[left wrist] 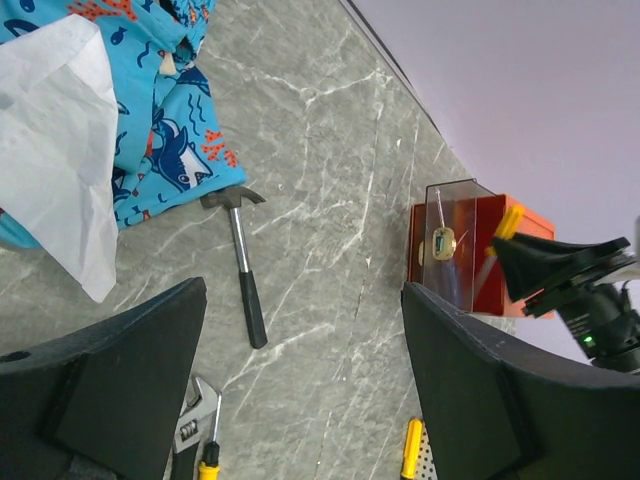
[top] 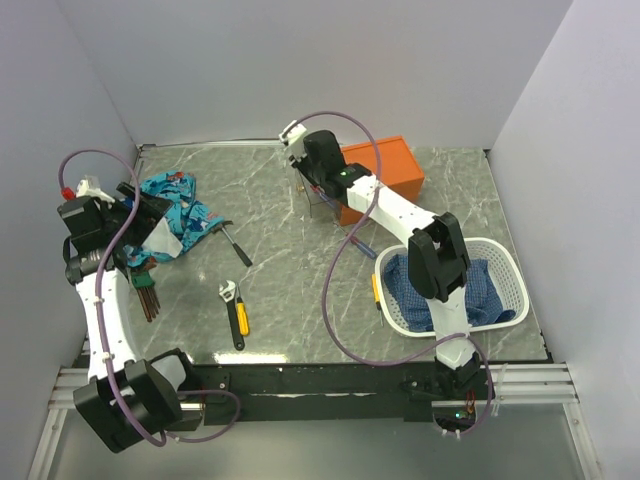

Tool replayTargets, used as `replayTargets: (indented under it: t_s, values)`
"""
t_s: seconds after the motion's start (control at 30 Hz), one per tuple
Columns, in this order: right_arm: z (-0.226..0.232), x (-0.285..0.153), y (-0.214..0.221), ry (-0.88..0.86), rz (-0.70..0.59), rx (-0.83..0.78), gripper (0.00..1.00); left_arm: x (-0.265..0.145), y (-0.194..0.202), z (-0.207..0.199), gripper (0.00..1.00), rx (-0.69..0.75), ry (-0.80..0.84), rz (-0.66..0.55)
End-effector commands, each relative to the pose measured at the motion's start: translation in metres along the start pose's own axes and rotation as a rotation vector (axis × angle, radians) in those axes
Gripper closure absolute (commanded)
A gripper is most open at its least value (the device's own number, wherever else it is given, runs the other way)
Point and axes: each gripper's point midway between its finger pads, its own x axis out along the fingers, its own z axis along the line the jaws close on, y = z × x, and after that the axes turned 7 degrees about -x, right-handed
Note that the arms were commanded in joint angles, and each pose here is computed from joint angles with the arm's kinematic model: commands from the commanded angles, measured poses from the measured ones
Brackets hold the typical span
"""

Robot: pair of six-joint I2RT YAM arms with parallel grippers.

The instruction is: Sort the tools into containers

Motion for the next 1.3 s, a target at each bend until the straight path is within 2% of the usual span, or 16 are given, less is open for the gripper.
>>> replayTargets:
  t_s: [0.0,0.1,0.2,0.27,0.33,0.4,0.53,0.6,0.73,0.93,1.07,1.27]
  values:
    - [-0.025,-0.037,-0.027,0.028,-0.053,-0.011,0.46,0.0,-0.014,-0.013,0.15,0.019,0.043,-0.036]
    - [-0.03,-0.055,-0.048,0.036,-0.099,0.0,0.4,0.0,-0.018,-0.015,0.15,0.012,0.05,-0.04]
    - [-0.019,-0.082,-0.079,0.0,-0.183,0.025,0.39,-0.001,-0.021,-0.019,0.15,0.02,0.057,-0.051]
    - [0.013,-0.103,-0.096,-0.111,-0.234,0.03,0.4,-0.001,-0.022,-0.019,0.14,0.025,0.059,-0.054]
    - [0.054,-0.118,-0.09,-0.23,-0.213,0.069,0.41,-0.002,-0.023,-0.019,0.14,0.027,0.056,-0.063]
    - [0.114,-0.14,-0.09,-0.389,-0.203,0.112,0.42,-0.004,-0.023,-0.019,0.14,0.03,0.054,-0.067]
    - [0.212,-0.165,-0.052,-0.6,-0.073,0.18,0.42,-0.009,-0.032,-0.016,0.13,0.036,0.006,-0.102]
    - [0.25,-0.177,-0.043,-0.684,-0.006,0.254,0.42,-0.009,-0.036,-0.01,0.11,0.031,-0.037,-0.12]
    - [0.306,-0.18,-0.015,-0.763,0.132,0.297,0.42,-0.013,-0.043,-0.012,0.1,0.038,-0.046,-0.143]
    - [0.344,-0.167,-0.002,-0.76,0.241,0.348,0.42,-0.02,-0.046,-0.008,0.11,0.026,-0.044,-0.168]
    - [0.362,-0.158,0.019,-0.74,0.345,0.401,0.37,-0.022,-0.043,0.002,0.11,-0.01,-0.055,-0.167]
    - [0.383,-0.154,0.026,-0.753,0.366,0.392,0.36,-0.027,-0.044,0.009,0.12,-0.014,-0.071,-0.189]
